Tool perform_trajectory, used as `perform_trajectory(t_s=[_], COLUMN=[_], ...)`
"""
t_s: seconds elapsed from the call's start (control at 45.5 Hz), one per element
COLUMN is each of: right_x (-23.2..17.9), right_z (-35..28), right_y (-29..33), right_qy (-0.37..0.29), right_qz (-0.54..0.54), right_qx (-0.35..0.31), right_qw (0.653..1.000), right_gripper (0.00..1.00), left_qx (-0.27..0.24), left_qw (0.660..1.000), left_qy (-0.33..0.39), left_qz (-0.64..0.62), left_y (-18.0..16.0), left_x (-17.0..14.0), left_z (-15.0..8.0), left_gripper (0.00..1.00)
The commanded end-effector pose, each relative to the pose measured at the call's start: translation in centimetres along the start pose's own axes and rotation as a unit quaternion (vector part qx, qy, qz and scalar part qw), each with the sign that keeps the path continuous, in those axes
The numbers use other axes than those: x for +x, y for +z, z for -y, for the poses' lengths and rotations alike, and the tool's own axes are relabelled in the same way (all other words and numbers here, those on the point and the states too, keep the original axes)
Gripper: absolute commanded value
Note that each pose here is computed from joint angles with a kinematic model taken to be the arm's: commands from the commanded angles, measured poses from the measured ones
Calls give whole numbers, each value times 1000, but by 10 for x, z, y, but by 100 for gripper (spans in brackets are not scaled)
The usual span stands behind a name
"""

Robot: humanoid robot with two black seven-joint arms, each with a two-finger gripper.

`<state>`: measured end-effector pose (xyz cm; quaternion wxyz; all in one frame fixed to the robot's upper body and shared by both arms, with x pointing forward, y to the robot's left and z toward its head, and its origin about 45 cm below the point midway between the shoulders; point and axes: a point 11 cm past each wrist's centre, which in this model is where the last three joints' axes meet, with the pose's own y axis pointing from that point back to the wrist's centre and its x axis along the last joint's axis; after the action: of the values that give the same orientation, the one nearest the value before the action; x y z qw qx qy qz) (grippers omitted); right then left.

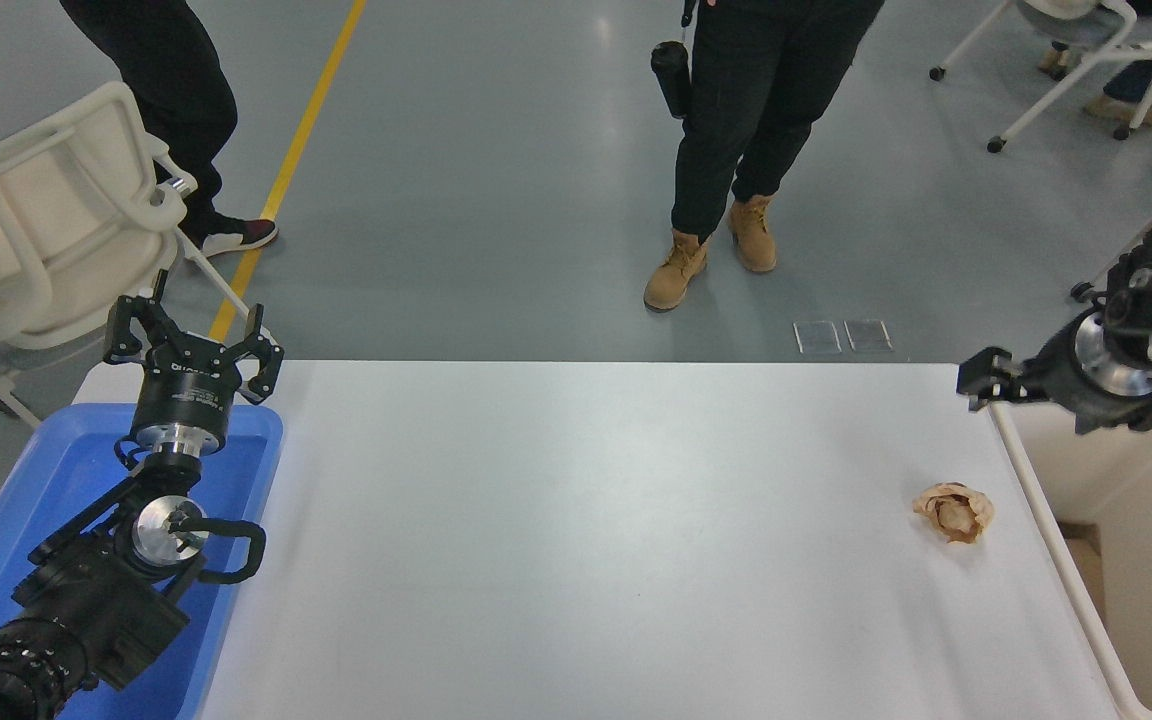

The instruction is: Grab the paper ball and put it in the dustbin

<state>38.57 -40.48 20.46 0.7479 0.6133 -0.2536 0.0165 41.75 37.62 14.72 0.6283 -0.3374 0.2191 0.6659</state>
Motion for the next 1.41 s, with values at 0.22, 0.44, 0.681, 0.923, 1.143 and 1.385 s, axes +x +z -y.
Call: perform_trajectory(t_s=[0.22,0.44,0.681,0.923,1.143,1.385], right_x=[-52,-72,-86,-96,-80,-26], right_z=[94,117,124,127,120,70], right_y=[-1,-2,3,3,-7,-2], right_qy=[50,69,59,53,65,86], right_qz=[47,95,94,93,93,96], right_qx=[-9,-3,-10,-8,4,24], right_qw=[998,993,994,994,993,991], right_gripper=[100,100,100,9,0,0], left_qx=[0,0,0,0,0,0], left_qw=[1000,1000,1000,1000,1000,1000], left_qy=[0,0,0,0,0,0], left_qz=[0,0,0,0,0,0], left_y=[0,0,0,0,0,0], left_x=[0,0,0,0,0,0], left_z=[0,0,0,0,0,0], left_gripper=[99,99,99,99,99,99])
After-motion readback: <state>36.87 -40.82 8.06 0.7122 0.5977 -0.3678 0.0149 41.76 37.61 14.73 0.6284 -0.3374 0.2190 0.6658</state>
